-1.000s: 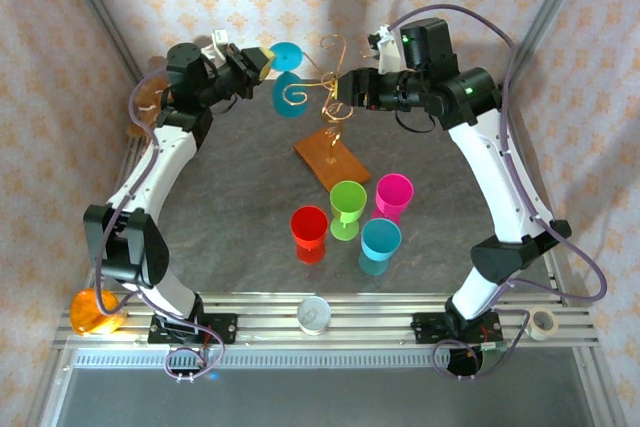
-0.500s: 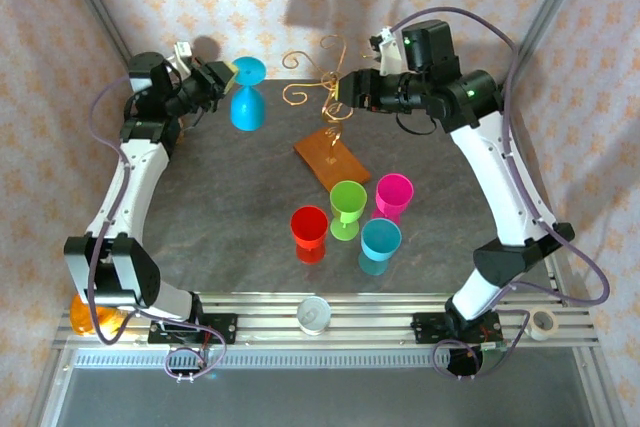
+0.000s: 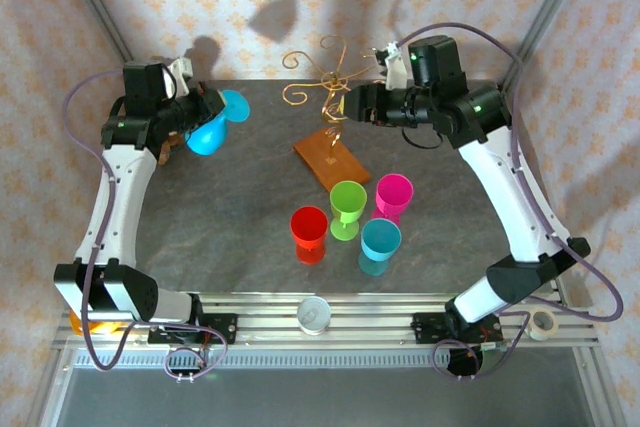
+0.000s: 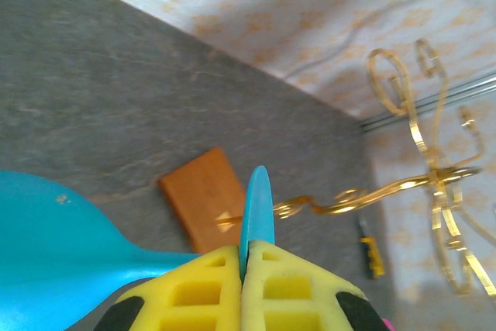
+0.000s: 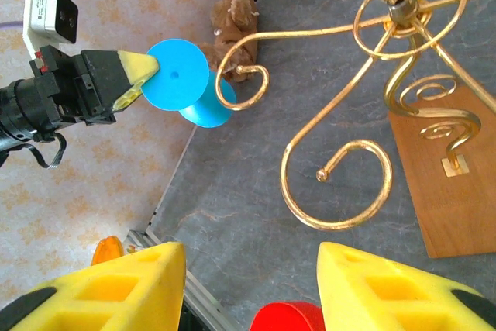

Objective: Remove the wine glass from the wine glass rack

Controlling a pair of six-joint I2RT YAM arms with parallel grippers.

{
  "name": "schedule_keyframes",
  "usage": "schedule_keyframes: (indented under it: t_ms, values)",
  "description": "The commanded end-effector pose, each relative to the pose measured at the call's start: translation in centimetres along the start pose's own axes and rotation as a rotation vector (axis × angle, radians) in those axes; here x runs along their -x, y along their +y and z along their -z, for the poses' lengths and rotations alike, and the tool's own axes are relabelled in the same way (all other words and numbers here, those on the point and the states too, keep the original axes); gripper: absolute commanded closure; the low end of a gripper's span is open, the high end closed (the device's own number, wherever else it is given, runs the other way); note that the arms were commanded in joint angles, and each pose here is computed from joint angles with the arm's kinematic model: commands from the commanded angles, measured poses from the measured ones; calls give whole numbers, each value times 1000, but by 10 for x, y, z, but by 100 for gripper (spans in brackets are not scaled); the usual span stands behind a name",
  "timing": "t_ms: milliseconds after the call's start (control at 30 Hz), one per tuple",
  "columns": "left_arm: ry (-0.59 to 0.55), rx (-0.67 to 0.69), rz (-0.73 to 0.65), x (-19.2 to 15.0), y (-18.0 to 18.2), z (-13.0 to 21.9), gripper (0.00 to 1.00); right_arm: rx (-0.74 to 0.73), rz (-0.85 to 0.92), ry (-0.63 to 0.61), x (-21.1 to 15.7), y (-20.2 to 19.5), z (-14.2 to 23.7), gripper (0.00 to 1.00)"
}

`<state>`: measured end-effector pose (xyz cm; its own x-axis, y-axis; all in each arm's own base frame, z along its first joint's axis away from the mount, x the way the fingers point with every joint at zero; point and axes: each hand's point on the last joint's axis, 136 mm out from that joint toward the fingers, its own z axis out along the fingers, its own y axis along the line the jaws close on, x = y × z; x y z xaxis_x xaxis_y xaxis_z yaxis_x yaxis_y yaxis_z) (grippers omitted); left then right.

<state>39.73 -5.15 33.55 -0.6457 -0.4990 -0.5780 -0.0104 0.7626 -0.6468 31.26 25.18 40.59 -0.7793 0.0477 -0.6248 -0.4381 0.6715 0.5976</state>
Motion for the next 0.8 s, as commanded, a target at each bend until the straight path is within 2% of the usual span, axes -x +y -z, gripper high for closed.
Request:
schedule_keyframes:
  t_ms: [0, 167, 433, 633, 767]
  values:
    - [-18, 142, -136, -5, 20, 19, 100, 35, 13, -41, 2, 9, 12, 52]
    - [-19, 272, -228, -17, 40, 27, 100, 34, 6, -31, -7, 5, 10, 52]
    - [-36, 439, -445, -34, 43, 47, 100, 40, -3, -19, -13, 2, 2, 52]
    - [-72, 537, -646, -48, 39, 58, 100, 33, -11, -5, -16, -1, -3, 54]
    - [-100, 606, -848, -63, 33, 62, 100, 28, -11, -11, -19, -1, 1, 54]
